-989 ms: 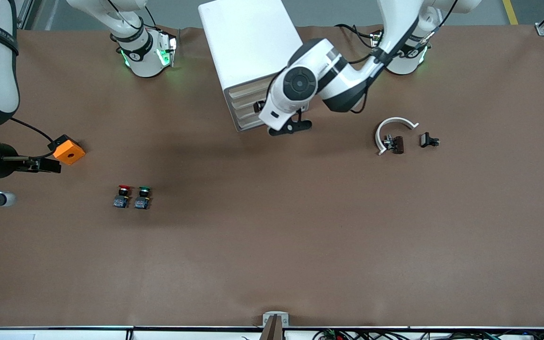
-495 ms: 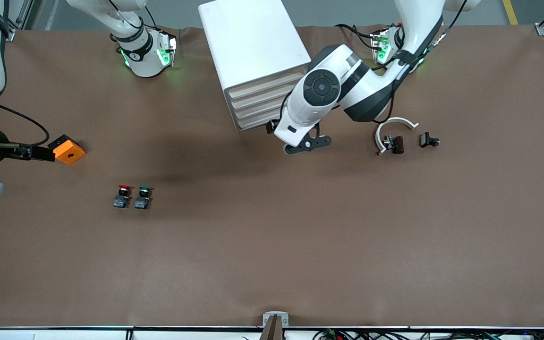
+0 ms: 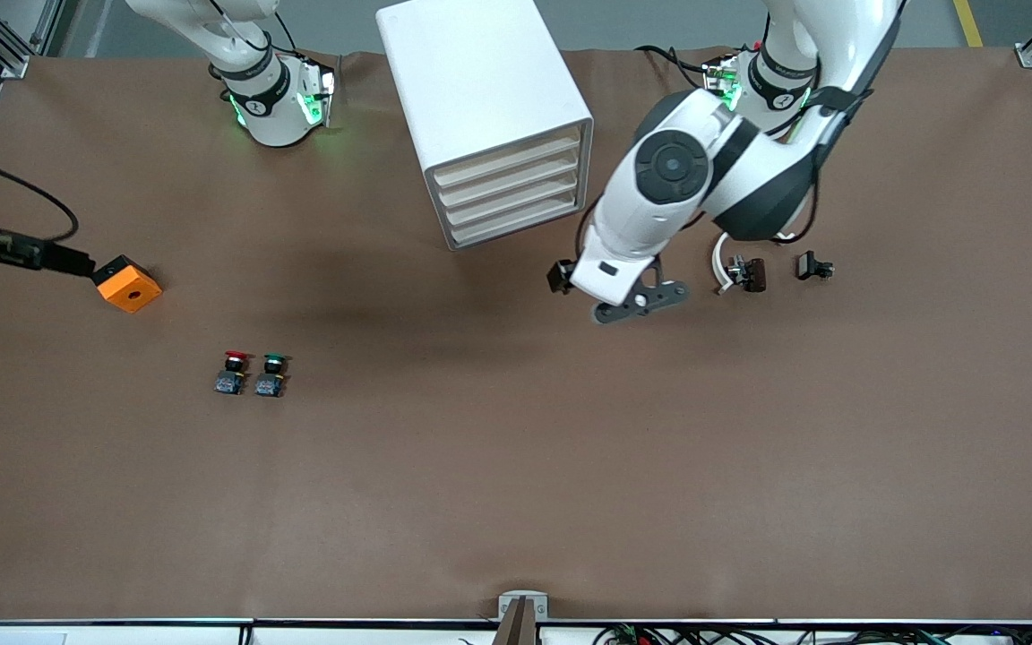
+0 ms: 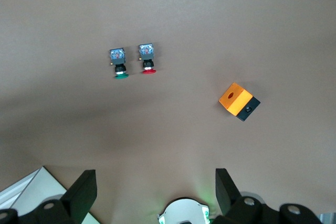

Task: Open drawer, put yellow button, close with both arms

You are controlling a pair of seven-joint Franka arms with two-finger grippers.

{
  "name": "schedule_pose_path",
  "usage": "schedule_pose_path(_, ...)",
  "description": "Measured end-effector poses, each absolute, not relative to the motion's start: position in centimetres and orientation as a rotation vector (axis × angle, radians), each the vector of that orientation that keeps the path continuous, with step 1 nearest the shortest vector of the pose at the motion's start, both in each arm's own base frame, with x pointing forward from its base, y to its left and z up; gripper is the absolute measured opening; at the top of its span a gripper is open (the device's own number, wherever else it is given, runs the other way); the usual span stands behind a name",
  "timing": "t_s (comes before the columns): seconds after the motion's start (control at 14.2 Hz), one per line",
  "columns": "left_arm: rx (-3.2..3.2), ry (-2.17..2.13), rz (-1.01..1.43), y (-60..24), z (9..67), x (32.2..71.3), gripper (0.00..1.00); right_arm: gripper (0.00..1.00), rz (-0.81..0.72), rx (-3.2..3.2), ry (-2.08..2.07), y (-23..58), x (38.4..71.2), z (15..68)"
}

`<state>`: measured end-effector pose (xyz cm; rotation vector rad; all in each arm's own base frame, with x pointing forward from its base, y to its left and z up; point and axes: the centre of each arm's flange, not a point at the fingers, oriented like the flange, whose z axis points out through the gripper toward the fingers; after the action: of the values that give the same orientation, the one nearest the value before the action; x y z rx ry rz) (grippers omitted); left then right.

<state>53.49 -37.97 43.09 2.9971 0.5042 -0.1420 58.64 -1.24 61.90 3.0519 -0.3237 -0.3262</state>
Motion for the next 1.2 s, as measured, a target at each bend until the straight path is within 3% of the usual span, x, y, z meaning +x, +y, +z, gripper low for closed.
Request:
schedule_pose_path(0.71,3.081,0.558,0.033,-27.0,48.5,57.6,1.0,1.0,-0.153,3.098,-0.324,-0.9,51.8,65.7)
schedule_pose_path(1.2,3.158,0.473,0.048,-17.8,52.4,58.7,1.0,1.0,-0.119,3.14,-0.345,-1.1,51.1,66.3)
